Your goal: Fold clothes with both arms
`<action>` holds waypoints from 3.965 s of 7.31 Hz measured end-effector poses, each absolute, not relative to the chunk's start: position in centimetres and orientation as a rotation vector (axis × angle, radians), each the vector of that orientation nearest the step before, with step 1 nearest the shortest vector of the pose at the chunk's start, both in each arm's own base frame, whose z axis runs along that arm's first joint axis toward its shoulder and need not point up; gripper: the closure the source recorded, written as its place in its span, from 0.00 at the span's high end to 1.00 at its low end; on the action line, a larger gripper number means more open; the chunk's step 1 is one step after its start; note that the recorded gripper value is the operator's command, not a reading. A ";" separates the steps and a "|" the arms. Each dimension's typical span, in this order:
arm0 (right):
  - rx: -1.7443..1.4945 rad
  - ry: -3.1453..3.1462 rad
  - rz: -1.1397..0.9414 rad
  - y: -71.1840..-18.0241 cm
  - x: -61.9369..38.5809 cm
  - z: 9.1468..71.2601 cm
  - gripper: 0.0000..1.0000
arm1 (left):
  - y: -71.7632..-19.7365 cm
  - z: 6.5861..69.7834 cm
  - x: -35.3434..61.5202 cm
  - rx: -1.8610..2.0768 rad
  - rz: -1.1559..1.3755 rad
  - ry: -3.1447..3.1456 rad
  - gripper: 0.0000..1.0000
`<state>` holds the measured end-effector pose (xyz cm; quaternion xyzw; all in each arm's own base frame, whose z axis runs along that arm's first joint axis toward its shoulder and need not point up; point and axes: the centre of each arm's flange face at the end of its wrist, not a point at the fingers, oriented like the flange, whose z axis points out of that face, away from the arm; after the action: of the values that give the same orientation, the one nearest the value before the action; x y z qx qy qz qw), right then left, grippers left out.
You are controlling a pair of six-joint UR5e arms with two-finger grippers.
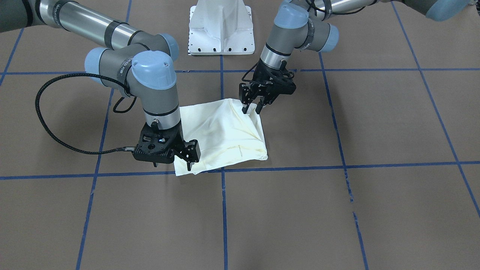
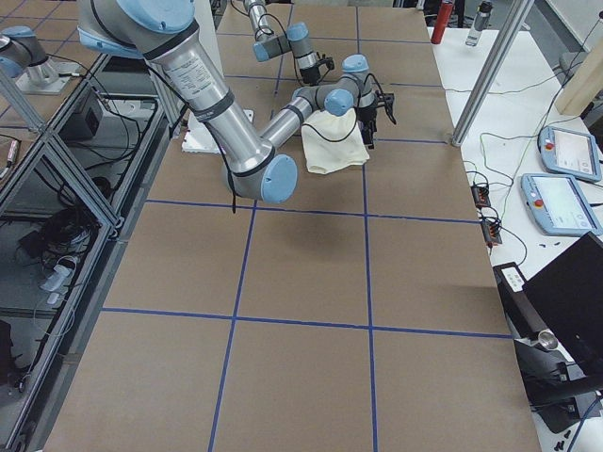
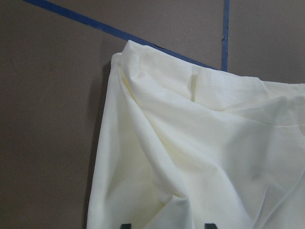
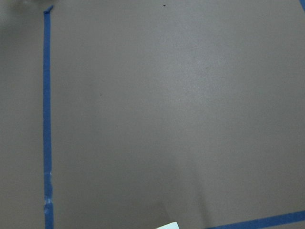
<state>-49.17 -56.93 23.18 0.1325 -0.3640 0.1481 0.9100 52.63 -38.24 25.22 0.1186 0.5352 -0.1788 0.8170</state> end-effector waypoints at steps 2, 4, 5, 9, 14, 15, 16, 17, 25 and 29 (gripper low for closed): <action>0.272 -0.747 0.306 -56.9 -49.1 23.5 1.00 | -39.1 24.8 52.7 0.261 -0.391 1.145 0.55; 0.271 -0.741 0.308 -56.9 -49.1 23.9 1.00 | -39.7 24.6 53.8 0.263 -0.392 1.159 0.45; 0.271 -0.741 0.308 -56.9 -49.1 24.0 1.00 | -39.9 24.8 54.2 0.263 -0.393 1.159 0.35; 0.271 -0.740 0.308 -56.9 -49.1 24.0 1.00 | -39.8 25.2 54.2 0.260 -0.386 1.157 0.11; 0.269 -0.738 0.309 -56.9 -49.1 24.2 1.00 | -39.3 27.7 54.0 0.250 -0.383 1.119 0.00; 0.269 -0.737 0.308 -56.9 -49.1 24.3 1.00 | -39.2 28.6 53.8 0.248 -0.384 1.107 0.00; 0.269 -0.737 0.308 -56.9 -49.1 24.3 1.00 | -39.1 29.3 53.7 0.247 -0.385 1.098 0.00; 0.269 -0.737 0.308 -56.9 -49.1 24.4 1.00 | -39.1 29.9 53.5 0.247 -0.386 1.095 0.00; 0.270 -0.738 0.309 -56.9 -49.0 24.2 1.00 | -38.7 31.6 51.3 0.302 -0.325 1.127 1.00; 0.271 -0.740 0.310 -56.8 -49.0 24.1 1.00 | -37.5 32.1 50.6 0.301 -0.308 1.126 0.98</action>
<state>-48.98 -56.83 24.11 0.1317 -0.3593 0.1502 0.9116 50.62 -37.53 32.14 0.1415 0.5294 -0.1447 0.8239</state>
